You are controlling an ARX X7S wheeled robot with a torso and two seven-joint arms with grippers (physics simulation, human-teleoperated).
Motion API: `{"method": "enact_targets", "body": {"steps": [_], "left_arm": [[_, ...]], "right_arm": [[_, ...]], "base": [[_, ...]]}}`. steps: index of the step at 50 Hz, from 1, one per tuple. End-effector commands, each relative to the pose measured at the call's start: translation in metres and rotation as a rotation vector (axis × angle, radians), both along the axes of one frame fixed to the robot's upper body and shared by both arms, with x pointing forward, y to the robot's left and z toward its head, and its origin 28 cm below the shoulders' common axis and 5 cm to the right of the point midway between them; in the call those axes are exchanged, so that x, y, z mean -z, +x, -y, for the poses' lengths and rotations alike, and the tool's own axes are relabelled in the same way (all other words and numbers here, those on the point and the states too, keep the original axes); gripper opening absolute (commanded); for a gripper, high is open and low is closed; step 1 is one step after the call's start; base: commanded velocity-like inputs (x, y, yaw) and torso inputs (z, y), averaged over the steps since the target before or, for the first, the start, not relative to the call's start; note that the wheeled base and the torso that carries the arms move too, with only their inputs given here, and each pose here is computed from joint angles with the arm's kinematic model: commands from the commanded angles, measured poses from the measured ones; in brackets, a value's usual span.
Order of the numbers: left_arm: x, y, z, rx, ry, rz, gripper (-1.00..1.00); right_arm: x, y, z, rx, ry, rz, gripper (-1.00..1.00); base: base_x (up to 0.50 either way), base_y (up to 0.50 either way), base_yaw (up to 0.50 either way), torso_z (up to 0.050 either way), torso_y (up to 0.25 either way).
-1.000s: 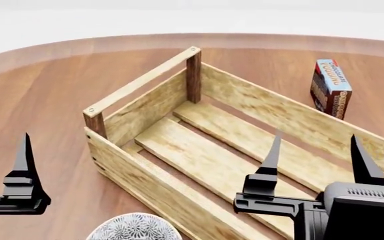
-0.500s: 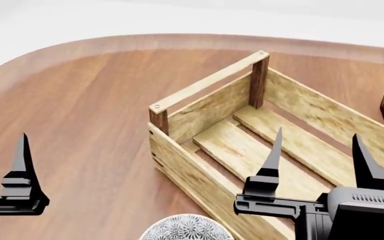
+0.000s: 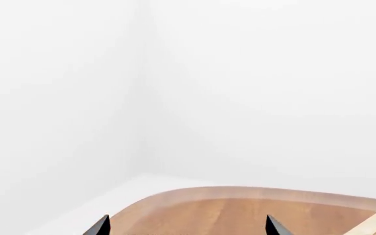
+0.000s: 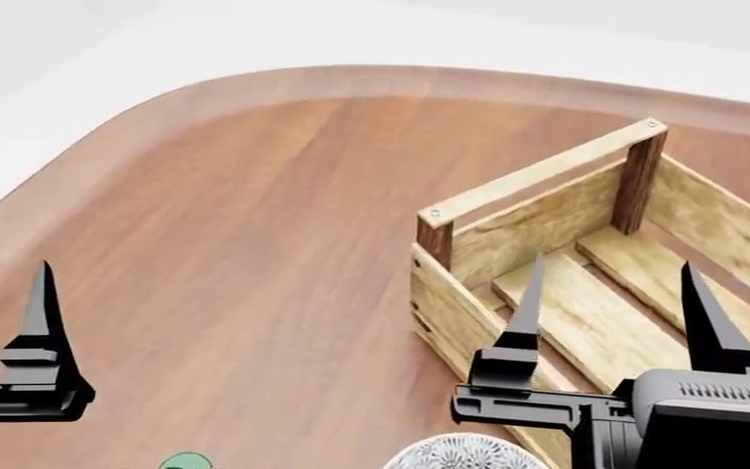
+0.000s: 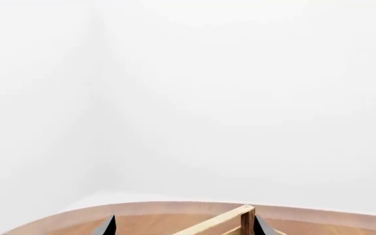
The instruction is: Pick up the salad dressing and put it in the tray.
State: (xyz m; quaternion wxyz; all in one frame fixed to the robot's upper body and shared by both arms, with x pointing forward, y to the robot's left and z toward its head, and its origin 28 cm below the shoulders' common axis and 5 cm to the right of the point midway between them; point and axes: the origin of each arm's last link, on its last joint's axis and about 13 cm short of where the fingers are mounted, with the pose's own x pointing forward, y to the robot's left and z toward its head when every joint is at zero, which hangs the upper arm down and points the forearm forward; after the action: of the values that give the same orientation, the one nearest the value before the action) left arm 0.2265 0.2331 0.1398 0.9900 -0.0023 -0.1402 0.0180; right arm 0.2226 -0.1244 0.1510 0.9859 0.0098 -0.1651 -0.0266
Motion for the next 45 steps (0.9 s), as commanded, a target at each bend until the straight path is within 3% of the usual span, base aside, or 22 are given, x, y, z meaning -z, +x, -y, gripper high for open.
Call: {"method": "enact_targets", "body": {"steps": [1, 45], "left_arm": [[-0.0002, -0.0003, -0.0001, 0.0, -0.001, 0.0, 1.0], [-0.0006, -0.0001, 0.0001, 0.007, 0.001, -0.002, 1.0]], "right_arm": [[0.0006, -0.0001, -0.0006, -0.005, -0.005, 0.0, 1.0], [0.0014, 0.0012, -0.0026, -0.029, -0.012, -0.013, 1.0]], "base": [[0.0, 0.0, 0.5, 0.0, 0.0], [0.0, 0.0, 0.49, 0.0, 0.0]]}}
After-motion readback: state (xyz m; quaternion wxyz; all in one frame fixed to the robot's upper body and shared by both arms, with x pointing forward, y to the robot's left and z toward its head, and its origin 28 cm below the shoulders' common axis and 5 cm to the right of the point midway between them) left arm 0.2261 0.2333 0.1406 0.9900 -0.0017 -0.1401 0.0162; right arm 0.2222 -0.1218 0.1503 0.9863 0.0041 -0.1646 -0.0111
